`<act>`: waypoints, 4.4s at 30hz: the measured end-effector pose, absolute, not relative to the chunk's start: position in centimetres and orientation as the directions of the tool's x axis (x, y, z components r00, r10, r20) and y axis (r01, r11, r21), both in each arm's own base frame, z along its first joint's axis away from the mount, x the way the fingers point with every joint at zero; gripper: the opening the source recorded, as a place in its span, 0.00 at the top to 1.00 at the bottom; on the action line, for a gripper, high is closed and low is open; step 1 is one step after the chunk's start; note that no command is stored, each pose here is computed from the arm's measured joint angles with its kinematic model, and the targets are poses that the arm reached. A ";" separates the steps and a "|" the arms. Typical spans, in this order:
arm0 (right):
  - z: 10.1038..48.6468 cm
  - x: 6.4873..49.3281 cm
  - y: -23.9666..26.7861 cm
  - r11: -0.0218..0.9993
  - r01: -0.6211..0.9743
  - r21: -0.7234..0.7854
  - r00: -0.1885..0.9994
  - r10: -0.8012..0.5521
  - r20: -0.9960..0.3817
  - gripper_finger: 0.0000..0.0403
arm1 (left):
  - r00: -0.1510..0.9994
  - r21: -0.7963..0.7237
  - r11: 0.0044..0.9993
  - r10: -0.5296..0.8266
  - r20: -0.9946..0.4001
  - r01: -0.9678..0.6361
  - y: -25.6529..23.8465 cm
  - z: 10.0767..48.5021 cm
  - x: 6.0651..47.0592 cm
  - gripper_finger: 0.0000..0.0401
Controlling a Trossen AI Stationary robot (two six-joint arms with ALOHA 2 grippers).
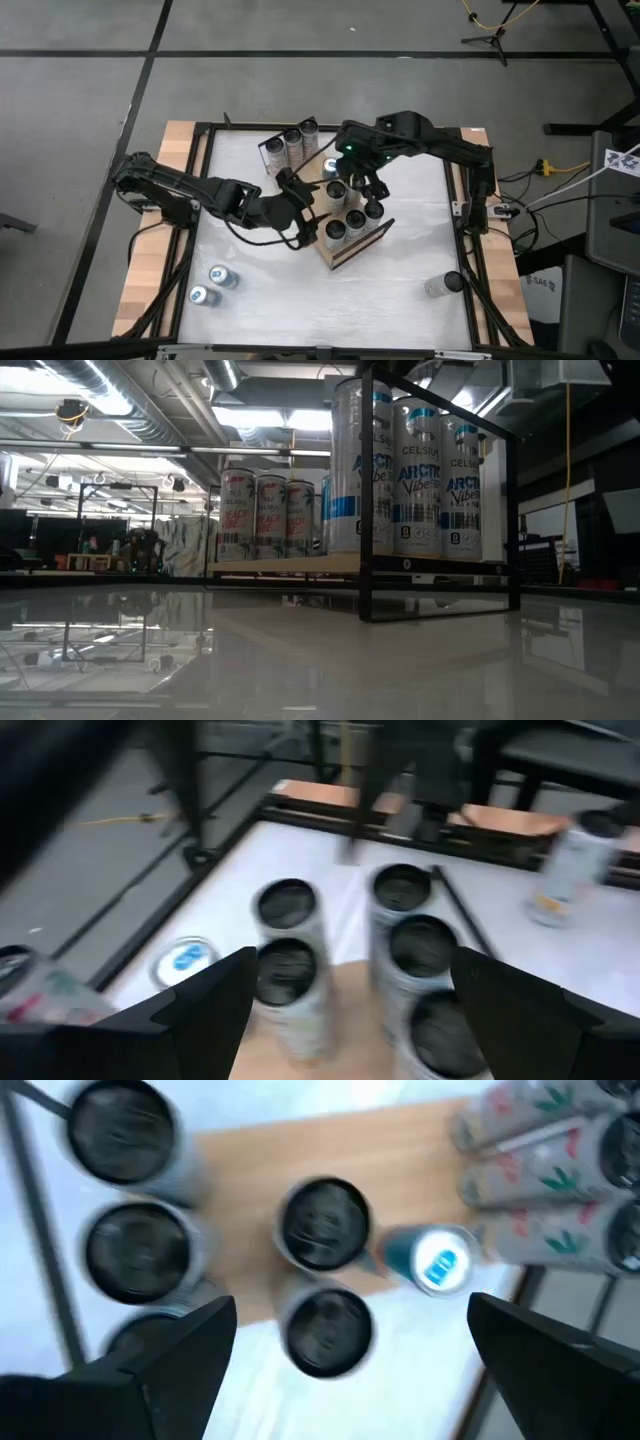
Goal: Place canned beverage on shelf
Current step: Put the top blue soda can on the shelf and align with the other blue soda can
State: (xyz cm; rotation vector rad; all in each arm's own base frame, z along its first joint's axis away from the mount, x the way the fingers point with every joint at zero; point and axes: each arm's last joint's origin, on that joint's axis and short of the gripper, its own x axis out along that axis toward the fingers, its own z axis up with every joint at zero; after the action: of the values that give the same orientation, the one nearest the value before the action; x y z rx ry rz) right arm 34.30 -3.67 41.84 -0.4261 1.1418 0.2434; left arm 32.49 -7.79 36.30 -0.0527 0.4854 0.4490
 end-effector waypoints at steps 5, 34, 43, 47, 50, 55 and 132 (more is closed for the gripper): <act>41.9 34.3 -3.9 0.884 -0.387 -0.261 0.399 -0.095 -0.912 0.03 | 0.826 0.019 0.928 0.340 -0.450 -0.372 -9.2 37.5 32.1 0.19; 42.7 37.1 -4.0 0.868 -0.399 -0.297 0.631 0.025 -0.775 0.03 | 0.814 0.013 0.968 0.217 -0.539 -0.250 -9.0 33.9 33.4 0.19; 43.1 35.9 -3.9 0.883 -0.376 -0.282 0.593 -0.005 -0.805 0.03 | 0.731 -0.072 0.960 0.158 -0.664 -0.272 -11.5 31.1 31.6 0.19; 44.2 33.9 -3.6 0.901 -0.354 -0.251 0.578 0.000 -0.816 0.03 | 0.691 -0.175 0.930 0.105 -0.715 -0.322 -12.7 31.9 29.9 0.19; 44.9 32.4 -3.3 0.917 -0.352 -0.188 0.562 0.047 -0.826 0.03 | 0.644 -0.214 0.895 0.100 -0.759 -0.391 -13.5 32.6 28.3 0.19; 46.0 29.8 -2.7 0.915 -0.398 -0.062 0.530 0.174 -0.830 0.03 | 0.487 -0.254 0.795 0.059 -0.872 -0.551 -14.6 33.6 25.5 0.19; 34.0 14.9 -0.3 0.970 -0.239 0.035 0.788 0.214 -0.578 0.03 | -0.067 0.069 0.140 0.017 -0.998 -0.988 -18.7 24.8 19.4 0.20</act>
State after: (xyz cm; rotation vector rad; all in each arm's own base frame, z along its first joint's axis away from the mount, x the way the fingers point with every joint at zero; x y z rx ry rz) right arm 14.89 -0.29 34.01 -0.0408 0.6176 0.2441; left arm 19.41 -18.66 24.79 -1.0623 1.3131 1.1591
